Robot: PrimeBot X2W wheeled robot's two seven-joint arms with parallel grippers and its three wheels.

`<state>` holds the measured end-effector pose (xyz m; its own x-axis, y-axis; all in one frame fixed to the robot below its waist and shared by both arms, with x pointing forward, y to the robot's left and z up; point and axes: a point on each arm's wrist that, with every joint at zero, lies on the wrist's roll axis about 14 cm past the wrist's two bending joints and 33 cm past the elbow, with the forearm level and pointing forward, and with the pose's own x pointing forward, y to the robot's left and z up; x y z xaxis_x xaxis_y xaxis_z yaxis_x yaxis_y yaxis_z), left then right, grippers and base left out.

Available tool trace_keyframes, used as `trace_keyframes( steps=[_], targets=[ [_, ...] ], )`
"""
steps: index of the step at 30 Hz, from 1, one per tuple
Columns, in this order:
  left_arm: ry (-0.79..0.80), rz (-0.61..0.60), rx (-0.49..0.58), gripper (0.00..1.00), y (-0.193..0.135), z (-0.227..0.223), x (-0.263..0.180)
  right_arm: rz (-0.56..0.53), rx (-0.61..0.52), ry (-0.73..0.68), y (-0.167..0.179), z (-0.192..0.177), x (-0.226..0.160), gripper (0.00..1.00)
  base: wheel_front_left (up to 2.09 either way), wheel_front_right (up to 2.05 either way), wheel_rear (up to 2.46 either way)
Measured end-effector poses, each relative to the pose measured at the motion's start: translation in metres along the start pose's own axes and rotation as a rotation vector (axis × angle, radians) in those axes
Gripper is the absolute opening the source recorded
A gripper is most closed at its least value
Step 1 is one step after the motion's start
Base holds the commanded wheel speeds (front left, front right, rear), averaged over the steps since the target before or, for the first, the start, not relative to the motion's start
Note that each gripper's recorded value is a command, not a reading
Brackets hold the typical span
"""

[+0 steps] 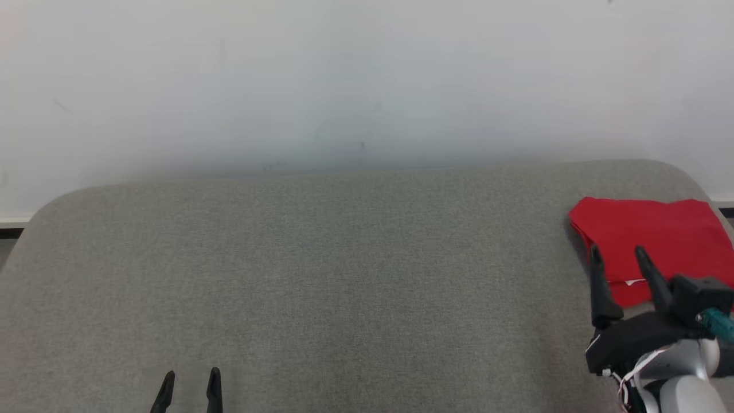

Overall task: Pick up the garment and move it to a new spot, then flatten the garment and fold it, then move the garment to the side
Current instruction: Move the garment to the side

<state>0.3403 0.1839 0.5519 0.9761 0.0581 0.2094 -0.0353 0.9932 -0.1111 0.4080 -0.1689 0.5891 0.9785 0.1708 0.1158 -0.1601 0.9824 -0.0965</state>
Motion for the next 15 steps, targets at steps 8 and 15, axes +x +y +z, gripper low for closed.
trace_keyframes(
  steps=[8, 15],
  targets=[
    [-0.053, 0.063, -0.008, 1.00, 0.024, 0.016, -0.012, 0.022, 0.080, 0.005, 0.037, -0.014, -0.027, 1.00, 0.00, 0.00, 0.00],
    [-0.038, 0.087, -0.003, 1.00, 0.036, 0.012, -0.027, 0.051, 0.115, 0.079, 0.051, -0.042, -0.052, 1.00, 0.00, 0.00, 0.00]
  ],
)
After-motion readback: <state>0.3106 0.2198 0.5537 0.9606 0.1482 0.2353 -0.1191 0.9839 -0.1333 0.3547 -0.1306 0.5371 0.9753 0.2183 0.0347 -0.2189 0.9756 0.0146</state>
